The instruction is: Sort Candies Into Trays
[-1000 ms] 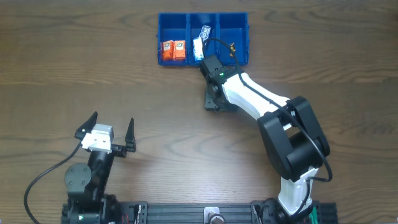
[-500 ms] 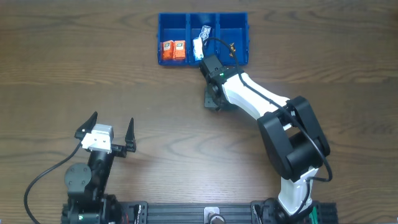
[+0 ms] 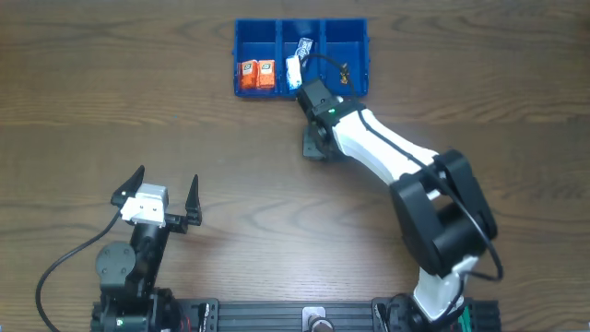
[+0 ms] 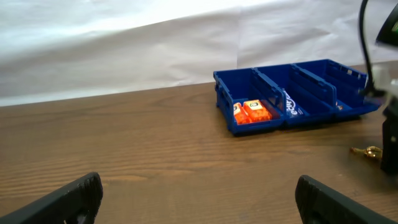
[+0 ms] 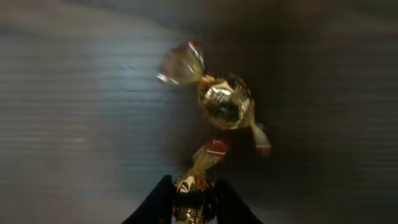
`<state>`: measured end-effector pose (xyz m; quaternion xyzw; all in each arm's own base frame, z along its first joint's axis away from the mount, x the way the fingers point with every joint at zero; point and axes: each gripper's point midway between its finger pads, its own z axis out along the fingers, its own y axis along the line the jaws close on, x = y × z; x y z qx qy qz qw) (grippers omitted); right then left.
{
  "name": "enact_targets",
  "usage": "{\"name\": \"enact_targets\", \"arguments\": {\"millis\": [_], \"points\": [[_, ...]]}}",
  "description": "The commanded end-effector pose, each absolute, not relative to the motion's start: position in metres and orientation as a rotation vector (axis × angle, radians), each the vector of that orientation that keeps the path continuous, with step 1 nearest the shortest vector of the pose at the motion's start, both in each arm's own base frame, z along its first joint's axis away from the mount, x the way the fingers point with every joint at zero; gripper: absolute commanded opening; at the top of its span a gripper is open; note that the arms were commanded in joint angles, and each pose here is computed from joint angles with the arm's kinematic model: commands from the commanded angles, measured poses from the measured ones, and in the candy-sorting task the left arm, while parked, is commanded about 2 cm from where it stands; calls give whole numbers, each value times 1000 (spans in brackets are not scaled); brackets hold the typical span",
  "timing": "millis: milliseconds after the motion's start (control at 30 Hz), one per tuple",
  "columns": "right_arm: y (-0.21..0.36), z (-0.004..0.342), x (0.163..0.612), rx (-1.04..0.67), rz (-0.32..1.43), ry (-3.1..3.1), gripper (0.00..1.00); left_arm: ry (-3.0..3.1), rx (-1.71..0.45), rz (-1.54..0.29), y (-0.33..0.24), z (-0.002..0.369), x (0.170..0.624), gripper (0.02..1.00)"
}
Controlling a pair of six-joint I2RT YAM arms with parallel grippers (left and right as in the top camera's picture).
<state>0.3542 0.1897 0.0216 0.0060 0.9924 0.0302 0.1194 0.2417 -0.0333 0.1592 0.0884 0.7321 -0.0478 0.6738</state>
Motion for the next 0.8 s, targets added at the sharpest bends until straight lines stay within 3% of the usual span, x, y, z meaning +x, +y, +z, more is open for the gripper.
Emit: {"name": "enact_targets", "arguments": {"millis": [33, 233, 367, 600, 800], "points": [[186, 106, 389, -17, 60, 2640, 202, 1694, 222, -122, -37, 141, 241, 996], [167, 186, 441, 56, -60, 2372, 211, 1694, 223, -122, -37, 141, 241, 996], [148, 216, 474, 132, -42, 2281, 211, 1694, 223, -122, -37, 141, 241, 996], [132, 206, 509, 92, -23, 2270, 215, 1694, 223, -122, -37, 141, 241, 996], [136, 159, 522, 56, -64, 2334, 211, 1694, 222, -122, -37, 141, 241, 996]]}}
